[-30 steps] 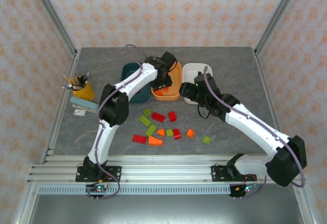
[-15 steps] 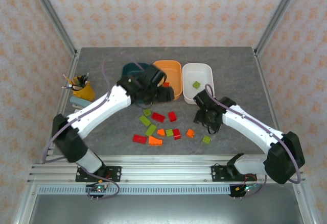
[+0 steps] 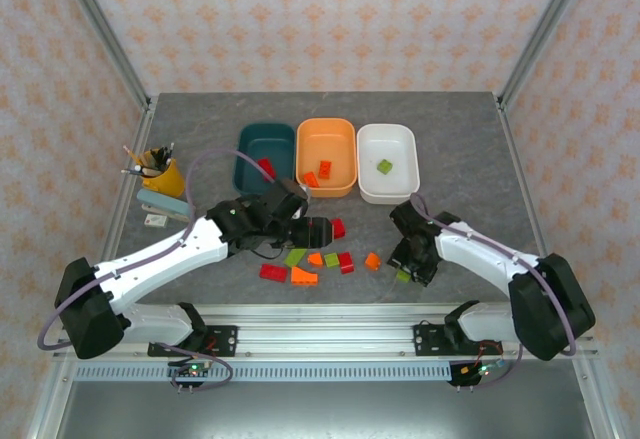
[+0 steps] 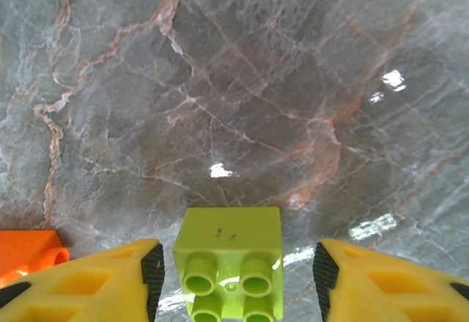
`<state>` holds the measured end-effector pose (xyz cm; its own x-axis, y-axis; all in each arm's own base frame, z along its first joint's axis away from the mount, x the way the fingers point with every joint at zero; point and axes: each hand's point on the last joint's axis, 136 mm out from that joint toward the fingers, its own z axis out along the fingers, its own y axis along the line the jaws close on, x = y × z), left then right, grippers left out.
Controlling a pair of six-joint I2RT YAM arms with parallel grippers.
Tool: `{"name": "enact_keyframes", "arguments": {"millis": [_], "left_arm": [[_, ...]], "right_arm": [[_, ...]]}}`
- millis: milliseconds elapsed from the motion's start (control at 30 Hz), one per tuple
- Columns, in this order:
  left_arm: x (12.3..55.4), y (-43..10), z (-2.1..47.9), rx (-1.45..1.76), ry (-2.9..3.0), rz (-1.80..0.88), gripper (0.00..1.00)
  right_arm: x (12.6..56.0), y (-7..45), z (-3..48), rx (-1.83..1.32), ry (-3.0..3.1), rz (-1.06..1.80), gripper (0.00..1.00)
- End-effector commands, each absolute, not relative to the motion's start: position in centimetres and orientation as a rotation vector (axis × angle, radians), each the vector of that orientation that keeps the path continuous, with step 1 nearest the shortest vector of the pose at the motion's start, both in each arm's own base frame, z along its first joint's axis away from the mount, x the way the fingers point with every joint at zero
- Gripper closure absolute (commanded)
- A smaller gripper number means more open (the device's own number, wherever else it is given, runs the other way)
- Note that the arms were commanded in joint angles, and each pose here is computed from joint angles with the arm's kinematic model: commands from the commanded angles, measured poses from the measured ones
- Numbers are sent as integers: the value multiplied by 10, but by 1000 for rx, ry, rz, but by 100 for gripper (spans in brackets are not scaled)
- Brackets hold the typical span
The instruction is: Sort the legos into containers by color
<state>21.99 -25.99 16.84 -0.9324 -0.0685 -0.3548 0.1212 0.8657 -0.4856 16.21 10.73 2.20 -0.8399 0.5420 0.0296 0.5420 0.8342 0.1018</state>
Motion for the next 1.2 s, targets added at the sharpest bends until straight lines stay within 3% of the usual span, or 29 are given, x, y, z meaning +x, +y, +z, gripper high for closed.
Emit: {"name": "enact_keyframes", "arguments": {"millis": [0, 233, 500, 767, 967, 1167], "left_arm": [[231, -268, 181, 31, 2618, -756, 21], [237, -271, 191, -4, 2583, -756, 21], [274, -276, 245, -84, 2474, -755, 20], [317, -262, 263, -212, 2448, -690, 20], [320, -240, 257, -308, 2451, -616, 20], [306, -222, 244, -361, 2460, -593, 20]], "right_arm": [[165, 108, 14, 912, 2994, 179, 49], [182, 103, 37, 846, 2914, 162, 67], [270, 118, 139, 514, 2733, 129, 68], [377, 143, 132, 488, 2785, 238, 68], [412, 142, 81, 552, 2905, 240, 66], [416, 141, 74, 528, 2929, 231, 47]]}}
